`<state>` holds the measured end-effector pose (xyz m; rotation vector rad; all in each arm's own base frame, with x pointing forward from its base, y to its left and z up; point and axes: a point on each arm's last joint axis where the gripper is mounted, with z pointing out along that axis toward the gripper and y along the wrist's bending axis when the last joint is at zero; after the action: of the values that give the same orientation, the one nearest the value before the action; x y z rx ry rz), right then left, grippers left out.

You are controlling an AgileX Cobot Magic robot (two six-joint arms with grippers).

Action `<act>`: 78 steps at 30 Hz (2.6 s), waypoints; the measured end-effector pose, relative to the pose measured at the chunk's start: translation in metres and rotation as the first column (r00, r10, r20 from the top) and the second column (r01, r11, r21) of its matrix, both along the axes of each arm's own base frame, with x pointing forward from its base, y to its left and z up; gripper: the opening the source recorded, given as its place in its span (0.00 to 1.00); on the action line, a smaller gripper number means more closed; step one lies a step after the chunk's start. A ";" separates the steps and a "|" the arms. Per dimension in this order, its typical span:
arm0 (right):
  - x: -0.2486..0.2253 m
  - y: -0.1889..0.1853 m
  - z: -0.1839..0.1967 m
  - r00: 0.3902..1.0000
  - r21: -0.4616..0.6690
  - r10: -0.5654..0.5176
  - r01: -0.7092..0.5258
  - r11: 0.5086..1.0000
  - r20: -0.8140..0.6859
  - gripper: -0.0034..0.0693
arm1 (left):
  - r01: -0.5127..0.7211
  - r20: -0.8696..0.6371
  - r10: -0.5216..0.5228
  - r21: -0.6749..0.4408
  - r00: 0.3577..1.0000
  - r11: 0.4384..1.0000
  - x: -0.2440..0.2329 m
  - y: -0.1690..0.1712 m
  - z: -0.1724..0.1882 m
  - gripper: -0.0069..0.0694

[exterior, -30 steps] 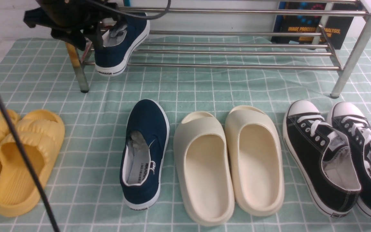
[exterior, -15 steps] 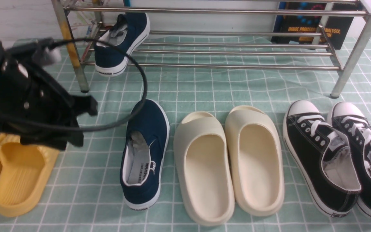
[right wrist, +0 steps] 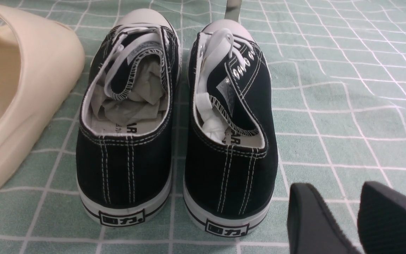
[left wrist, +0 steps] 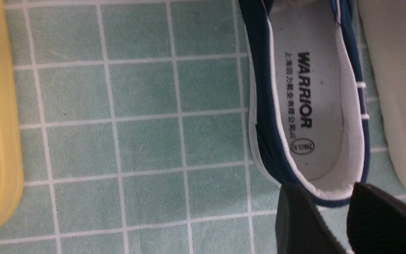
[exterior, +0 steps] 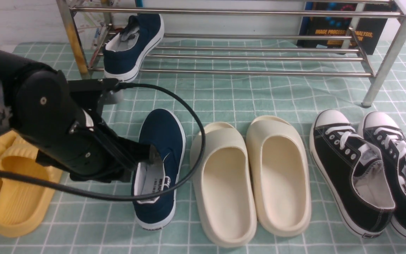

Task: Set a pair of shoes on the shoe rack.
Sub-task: Use the left arm to grab the shoe closest to it, then use the left arm to put a shoe into the shoe rack

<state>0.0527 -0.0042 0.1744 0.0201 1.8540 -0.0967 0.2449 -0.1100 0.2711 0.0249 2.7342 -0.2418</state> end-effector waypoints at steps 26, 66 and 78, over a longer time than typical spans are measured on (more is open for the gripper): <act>0.000 0.000 0.000 1.000 0.000 0.000 0.000 1.000 0.000 0.39 | -0.074 -0.162 0.071 -0.014 0.984 0.997 0.048 -0.012 -0.085 0.25; 0.000 0.000 0.000 1.000 0.000 0.000 0.000 1.000 0.000 0.39 | -0.086 0.224 0.106 -0.097 0.969 0.992 0.259 -0.029 -0.020 0.14; 0.000 0.000 0.000 1.000 0.000 0.000 0.000 1.000 0.000 0.39 | -0.091 0.283 0.128 -0.140 0.950 0.986 0.262 -0.026 -0.007 0.49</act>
<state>0.0527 -0.0042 0.1744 0.0201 1.8540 -0.0967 0.5070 -0.1360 0.2644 -0.1172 2.4130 -0.3481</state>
